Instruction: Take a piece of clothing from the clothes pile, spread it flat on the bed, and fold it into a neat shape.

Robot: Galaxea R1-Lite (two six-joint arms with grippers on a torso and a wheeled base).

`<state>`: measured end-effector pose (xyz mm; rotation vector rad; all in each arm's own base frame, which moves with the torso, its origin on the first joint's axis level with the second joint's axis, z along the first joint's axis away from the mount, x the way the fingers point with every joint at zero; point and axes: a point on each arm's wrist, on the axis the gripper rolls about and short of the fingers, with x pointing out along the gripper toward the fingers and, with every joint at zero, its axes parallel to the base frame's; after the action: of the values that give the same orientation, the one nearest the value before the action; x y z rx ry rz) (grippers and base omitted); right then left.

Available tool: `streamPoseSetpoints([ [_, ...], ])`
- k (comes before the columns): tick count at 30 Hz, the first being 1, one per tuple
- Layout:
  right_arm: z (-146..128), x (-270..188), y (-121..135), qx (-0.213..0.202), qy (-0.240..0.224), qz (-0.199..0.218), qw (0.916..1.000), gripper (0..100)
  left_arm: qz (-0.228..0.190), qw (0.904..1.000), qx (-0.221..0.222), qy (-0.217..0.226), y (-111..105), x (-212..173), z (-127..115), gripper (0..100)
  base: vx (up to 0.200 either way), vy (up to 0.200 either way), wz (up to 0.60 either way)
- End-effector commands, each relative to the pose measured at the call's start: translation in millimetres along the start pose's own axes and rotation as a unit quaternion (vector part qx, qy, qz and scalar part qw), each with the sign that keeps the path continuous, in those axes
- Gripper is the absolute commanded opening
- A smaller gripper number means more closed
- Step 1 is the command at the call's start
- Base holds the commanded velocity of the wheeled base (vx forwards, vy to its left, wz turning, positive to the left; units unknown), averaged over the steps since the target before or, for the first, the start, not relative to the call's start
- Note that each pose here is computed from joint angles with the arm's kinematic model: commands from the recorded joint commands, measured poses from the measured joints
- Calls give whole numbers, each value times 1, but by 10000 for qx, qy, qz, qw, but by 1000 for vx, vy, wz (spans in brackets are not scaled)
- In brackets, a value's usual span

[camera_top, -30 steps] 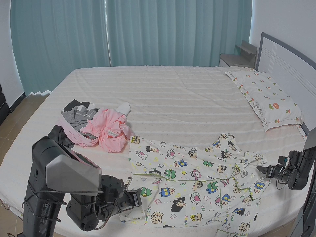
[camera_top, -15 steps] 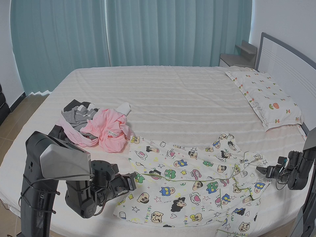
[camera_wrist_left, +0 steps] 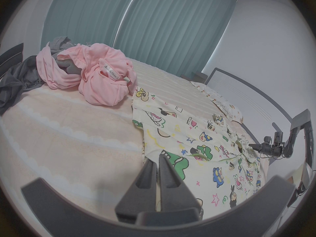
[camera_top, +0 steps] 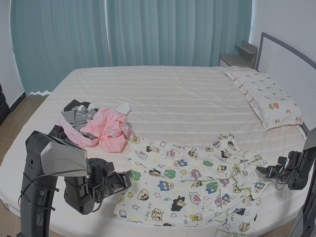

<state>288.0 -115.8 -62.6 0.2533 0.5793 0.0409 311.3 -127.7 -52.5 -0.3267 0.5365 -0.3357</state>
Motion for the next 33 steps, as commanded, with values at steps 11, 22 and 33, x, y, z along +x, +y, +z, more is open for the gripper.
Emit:
streamPoseSetpoints([
  [11,2,-1,-2,5,-45,-31,10000,100,359,9991,-209,96,23,-4,-4,100,0,0,0],
  [22,33,-24,-10,-78,-609,-255,9978,100,-73,9911,-1279,353,21,-88,14,100,0,0,0],
  [33,37,-51,36,104,-492,140,9986,100,-397,9777,-1933,717,-10,-114,4,100,0,0,0],
])
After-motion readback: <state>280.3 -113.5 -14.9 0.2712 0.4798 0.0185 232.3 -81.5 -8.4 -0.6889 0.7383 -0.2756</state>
